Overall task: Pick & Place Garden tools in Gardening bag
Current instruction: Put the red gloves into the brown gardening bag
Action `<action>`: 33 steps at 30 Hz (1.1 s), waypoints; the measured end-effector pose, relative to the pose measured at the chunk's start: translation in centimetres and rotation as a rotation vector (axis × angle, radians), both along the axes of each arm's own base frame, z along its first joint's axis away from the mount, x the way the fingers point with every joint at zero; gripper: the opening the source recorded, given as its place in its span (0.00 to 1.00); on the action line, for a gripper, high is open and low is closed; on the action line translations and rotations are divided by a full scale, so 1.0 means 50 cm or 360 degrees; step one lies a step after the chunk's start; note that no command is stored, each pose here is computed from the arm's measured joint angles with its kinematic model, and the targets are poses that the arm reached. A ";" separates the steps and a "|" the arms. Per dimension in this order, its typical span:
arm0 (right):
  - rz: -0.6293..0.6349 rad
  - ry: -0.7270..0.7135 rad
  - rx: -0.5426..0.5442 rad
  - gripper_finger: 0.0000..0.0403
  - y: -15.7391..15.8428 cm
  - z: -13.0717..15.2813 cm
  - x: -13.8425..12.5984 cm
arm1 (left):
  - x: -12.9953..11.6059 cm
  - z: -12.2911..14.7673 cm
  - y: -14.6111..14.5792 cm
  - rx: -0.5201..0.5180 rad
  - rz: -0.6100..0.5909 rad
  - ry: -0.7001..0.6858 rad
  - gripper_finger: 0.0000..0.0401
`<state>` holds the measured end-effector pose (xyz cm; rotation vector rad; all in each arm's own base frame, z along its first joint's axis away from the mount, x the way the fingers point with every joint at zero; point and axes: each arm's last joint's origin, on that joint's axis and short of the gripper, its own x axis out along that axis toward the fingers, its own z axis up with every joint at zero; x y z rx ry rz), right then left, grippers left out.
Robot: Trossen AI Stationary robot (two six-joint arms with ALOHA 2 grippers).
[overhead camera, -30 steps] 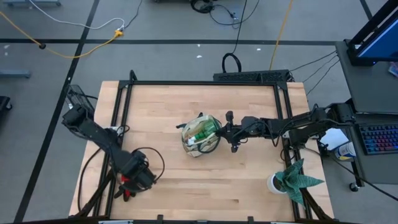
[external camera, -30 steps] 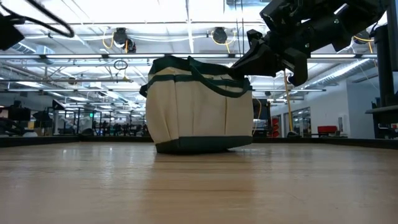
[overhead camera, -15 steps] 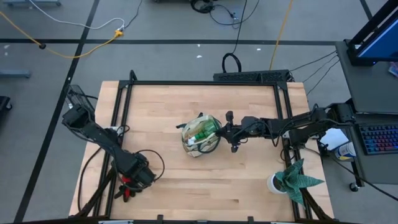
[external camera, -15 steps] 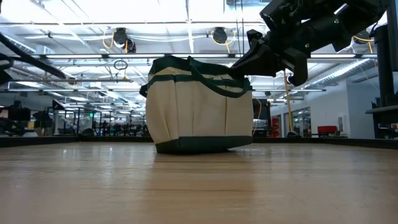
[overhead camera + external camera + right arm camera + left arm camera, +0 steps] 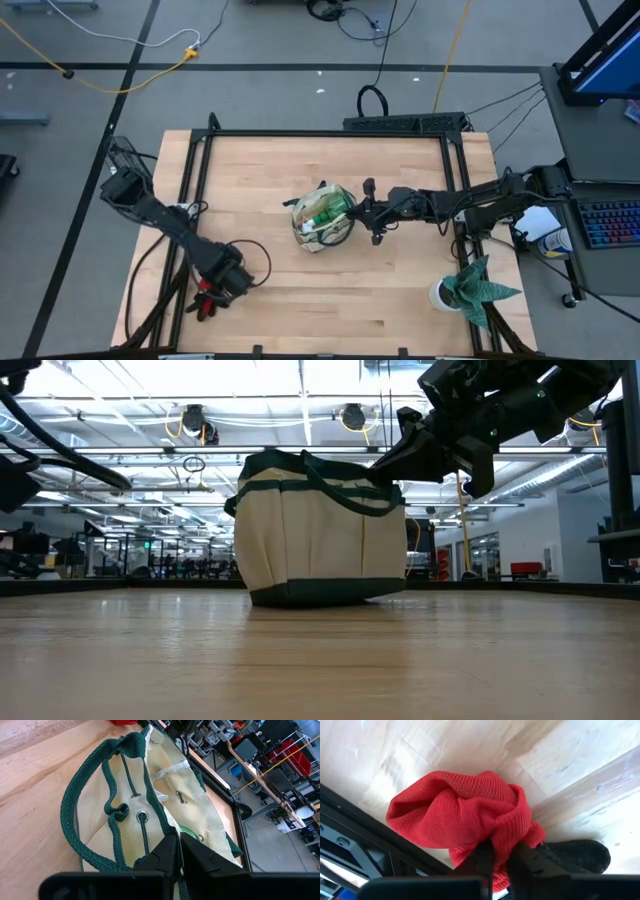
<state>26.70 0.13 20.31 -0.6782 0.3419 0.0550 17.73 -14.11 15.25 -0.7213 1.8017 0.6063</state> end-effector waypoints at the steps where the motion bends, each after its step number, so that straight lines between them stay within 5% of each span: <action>1: 0.0000 0.0000 0.0000 0.04 0.000 0.000 0.000 | 0.002 0.000 0.002 -0.0002 0.0006 0.0000 0.06; 18: 0.0004 0.0000 -0.0011 0.04 0.000 0.000 0.000 | 0.068 0.063 0.020 0.0085 -0.0099 -0.0253 0.05; 33: 0.0014 0.0008 -0.0040 0.04 0.000 -0.001 0.000 | 0.115 0.155 0.023 0.0664 -0.0448 -0.0709 0.07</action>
